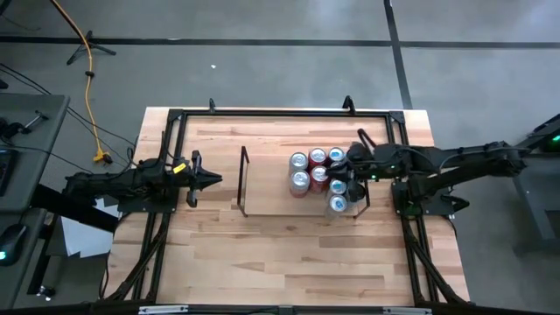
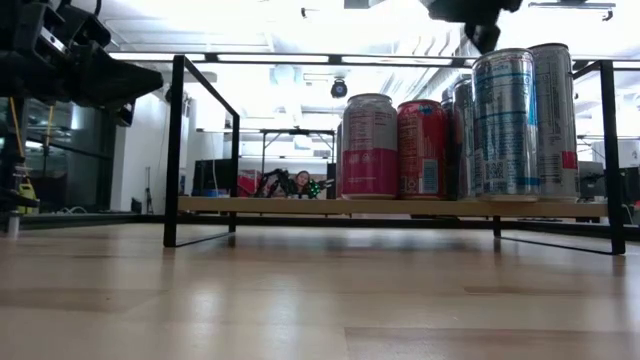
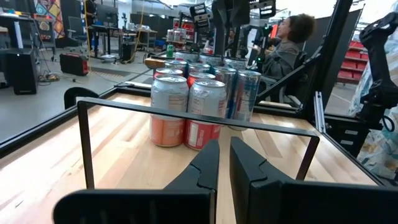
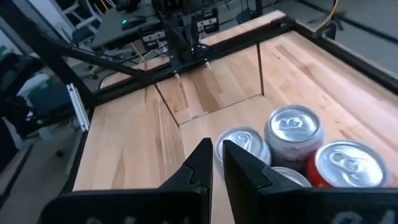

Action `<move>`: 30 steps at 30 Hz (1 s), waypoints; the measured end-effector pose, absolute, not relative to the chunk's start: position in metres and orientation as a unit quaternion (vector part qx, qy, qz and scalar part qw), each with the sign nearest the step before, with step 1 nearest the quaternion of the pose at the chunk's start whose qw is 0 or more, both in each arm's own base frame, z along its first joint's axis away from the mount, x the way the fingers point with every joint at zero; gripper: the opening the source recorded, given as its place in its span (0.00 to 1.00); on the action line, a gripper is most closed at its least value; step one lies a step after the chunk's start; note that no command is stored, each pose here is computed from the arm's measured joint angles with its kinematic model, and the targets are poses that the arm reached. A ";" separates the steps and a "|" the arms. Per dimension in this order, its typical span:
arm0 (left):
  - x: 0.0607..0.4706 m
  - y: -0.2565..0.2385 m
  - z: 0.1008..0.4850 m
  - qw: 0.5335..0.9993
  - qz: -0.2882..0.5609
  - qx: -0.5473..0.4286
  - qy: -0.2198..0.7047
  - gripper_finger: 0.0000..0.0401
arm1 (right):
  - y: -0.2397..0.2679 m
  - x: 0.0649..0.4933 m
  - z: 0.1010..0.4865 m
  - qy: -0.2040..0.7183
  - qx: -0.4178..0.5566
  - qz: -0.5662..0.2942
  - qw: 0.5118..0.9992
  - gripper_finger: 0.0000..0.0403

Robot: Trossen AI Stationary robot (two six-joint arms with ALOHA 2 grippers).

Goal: Place canned beverage on shelf
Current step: Return to Home Position

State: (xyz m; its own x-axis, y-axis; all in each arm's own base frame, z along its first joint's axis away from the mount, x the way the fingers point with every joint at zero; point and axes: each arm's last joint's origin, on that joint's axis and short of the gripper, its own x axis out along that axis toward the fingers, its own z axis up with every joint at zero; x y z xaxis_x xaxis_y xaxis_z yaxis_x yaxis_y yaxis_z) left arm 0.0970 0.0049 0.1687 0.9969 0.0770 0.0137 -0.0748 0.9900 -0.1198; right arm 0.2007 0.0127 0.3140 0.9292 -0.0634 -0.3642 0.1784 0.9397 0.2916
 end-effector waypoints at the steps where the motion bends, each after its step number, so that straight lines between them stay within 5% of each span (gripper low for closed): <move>1: 0.097 0.005 0.169 0.997 0.038 -0.060 -0.009 0.00 | 0.013 0.196 0.315 0.172 0.157 -0.059 0.971 0.06; 18: 0.097 0.005 0.169 0.997 0.038 -0.060 -0.009 0.00 | 0.006 0.131 0.269 -0.037 0.147 -0.031 0.988 0.00; 30: 0.097 0.005 0.169 0.997 0.038 -0.060 -0.009 0.00 | 0.000 0.110 0.237 -0.102 0.122 -0.032 0.987 0.00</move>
